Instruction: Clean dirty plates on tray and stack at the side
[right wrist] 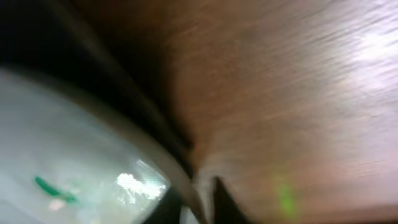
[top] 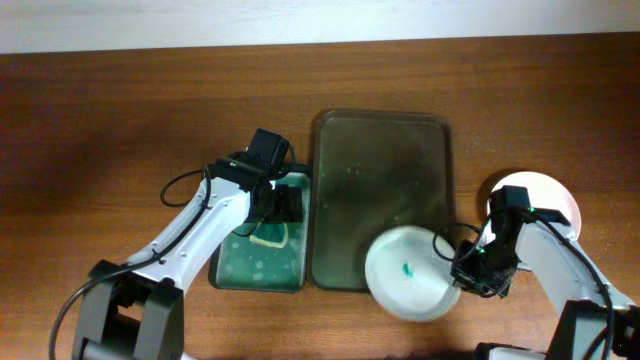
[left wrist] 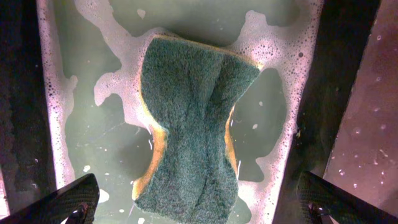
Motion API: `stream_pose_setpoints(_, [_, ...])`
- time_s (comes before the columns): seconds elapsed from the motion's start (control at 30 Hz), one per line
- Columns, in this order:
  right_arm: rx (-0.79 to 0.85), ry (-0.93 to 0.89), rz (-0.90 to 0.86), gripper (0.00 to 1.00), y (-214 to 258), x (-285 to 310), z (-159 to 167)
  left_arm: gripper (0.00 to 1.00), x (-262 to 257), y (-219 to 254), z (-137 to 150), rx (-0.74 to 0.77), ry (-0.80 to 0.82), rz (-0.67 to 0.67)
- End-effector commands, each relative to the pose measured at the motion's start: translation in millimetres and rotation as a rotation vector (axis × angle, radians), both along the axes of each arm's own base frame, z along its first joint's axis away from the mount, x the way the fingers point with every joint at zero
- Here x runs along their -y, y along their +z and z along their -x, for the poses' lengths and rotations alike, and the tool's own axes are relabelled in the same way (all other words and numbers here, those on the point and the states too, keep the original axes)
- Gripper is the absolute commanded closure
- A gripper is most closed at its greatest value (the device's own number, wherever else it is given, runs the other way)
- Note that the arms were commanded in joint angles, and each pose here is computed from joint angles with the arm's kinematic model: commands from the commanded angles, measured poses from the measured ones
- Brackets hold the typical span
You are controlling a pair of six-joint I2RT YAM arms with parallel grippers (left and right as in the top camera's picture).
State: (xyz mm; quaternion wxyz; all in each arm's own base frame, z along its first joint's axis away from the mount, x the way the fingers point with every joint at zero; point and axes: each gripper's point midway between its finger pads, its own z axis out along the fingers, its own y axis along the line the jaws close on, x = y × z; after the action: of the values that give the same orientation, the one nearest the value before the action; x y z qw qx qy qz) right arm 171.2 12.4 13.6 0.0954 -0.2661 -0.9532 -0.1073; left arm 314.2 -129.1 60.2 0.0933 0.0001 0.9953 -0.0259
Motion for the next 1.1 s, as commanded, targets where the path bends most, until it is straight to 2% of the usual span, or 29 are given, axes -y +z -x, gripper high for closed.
stream_pose_setpoints(0.0, [0.041, -0.005, 0.0, 0.96, 9, 0, -15, 0.0, 2, 12, -4, 0.035, -0.006, 0.017])
stream_pose_setpoints(0.03, [0.089, -0.004, 0.007, 0.96, 22, 3, -33, 0.0, 2, 12, -4, 0.035, -0.006, 0.018])
stream_pose_setpoints(0.1, [0.338, 0.155, 0.062, 0.96, 61, 16, -98, 0.0, 2, 12, -4, 0.035, -0.006, 0.017])
stream_pose_setpoints(0.17, [0.456, 0.179, 0.08, 0.96, 65, 18, -127, 0.0, 2, 12, -4, 0.035, -0.006, 0.017])
stream_pose_setpoints(0.3, [0.364, 0.326, 0.026, 0.96, 24, -29, -130, 0.0, 2, 12, -4, 0.035, -0.006, 0.017])
stream_pose_setpoints(0.33, [0.329, 0.385, 0.054, 0.96, 11, -39, -127, 0.0, 2, 12, -4, 0.035, -0.006, 0.017])
stream_pose_setpoints(0.4, [0.342, 0.445, 0.198, 0.96, 9, -22, -137, 0.0, 2, 12, -4, 0.035, -0.006, 0.018])
stream_pose_setpoints(0.47, [0.401, 0.479, 0.246, 0.7, 30, -13, -160, 0.0, 2, 12, -4, 0.035, -0.006, 0.017])
stream_pose_setpoints(0.5, [0.396, 0.48, 0.244, 0.63, 42, -14, -164, 0.0, -3, 12, -6, 0.046, -0.004, -0.01])
stream_pose_setpoints(0.53, [0.375, 0.481, 0.238, 0.59, 52, -14, -162, 0.0, -10, 13, -10, 0.064, 0.006, -0.052])
stream_pose_setpoints(0.63, [0.275, 0.446, 0.056, 0.58, 45, -38, -134, 0.0, -10, 13, -9, 0.063, 0.005, -0.048])
stream_pose_setpoints(0.67, [0.252, 0.43, 0.049, 0.59, 38, -38, -130, 0.01, -8, 14, -13, 0.077, 0.006, -0.042])
stream_pose_setpoints(0.7, [0.228, 0.423, 0.045, 0.66, 30, -37, -126, 0.0, -7, 15, -16, 0.092, 0.007, -0.036])
stream_pose_setpoints(0.73, [0.202, 0.408, 0.039, 0.69, 14, -32, -124, 0.0, -5, 16, -19, 0.106, 0.007, -0.031])
stream_pose_setpoints(0.83, [0.172, 0.338, -0.004, 0.76, -14, -20, -132, 0.0, -5, 15, -20, 0.107, 0.006, -0.03])
stream_pose_setpoints(0.9, [0.196, 0.326, -0.062, 0.91, -15, -23, -136, 0.0, -5, 13, -20, 0.103, 0.006, -0.032])
stream_pose_setpoints(0.93, [0.197, 0.327, -0.064, 0.96, -15, -23, -136, 0.0, -5, 13, -21, 0.106, 0.006, -0.03])
stream_pose_setpoints(1.07, [0.203, 0.328, -0.063, 0.96, -15, -23, -138, 0.3, 0, 9, -17, 0.095, -0.005, -0.011])
